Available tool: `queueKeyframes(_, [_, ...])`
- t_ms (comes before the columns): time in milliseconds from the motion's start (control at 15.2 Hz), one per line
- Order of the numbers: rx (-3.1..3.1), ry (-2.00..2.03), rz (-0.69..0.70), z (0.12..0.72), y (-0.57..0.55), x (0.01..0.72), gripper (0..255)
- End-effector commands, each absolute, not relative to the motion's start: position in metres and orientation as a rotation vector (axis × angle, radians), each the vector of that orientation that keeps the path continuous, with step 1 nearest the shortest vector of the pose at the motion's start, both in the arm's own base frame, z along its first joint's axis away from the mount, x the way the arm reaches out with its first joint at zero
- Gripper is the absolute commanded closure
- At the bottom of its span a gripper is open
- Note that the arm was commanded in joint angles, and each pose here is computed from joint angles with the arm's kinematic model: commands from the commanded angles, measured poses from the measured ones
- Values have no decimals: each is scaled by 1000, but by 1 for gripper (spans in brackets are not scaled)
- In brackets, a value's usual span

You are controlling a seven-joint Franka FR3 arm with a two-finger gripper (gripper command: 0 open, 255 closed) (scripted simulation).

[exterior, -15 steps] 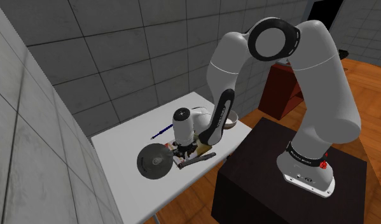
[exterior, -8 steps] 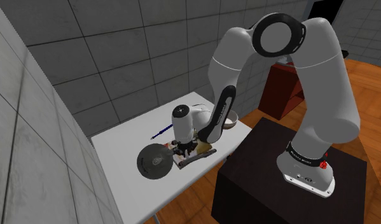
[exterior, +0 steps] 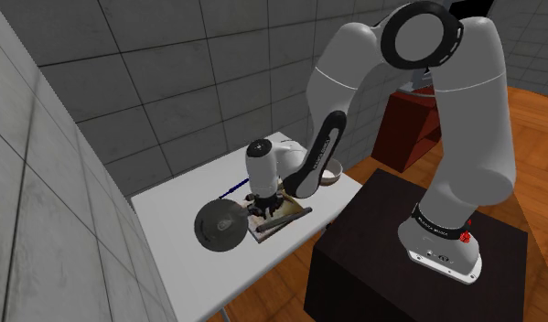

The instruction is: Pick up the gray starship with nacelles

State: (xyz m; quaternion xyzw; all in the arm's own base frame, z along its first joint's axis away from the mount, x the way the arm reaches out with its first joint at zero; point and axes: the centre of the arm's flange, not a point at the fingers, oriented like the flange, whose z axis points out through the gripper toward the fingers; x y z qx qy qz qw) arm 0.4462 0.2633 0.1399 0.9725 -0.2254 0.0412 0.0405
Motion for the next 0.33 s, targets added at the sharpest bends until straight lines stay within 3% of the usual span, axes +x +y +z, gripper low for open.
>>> queueKeyframes(0, [2980,-691,127,152,264,446,255])
queueKeyframes(264, [2980,-690,127,163,264,446,255])
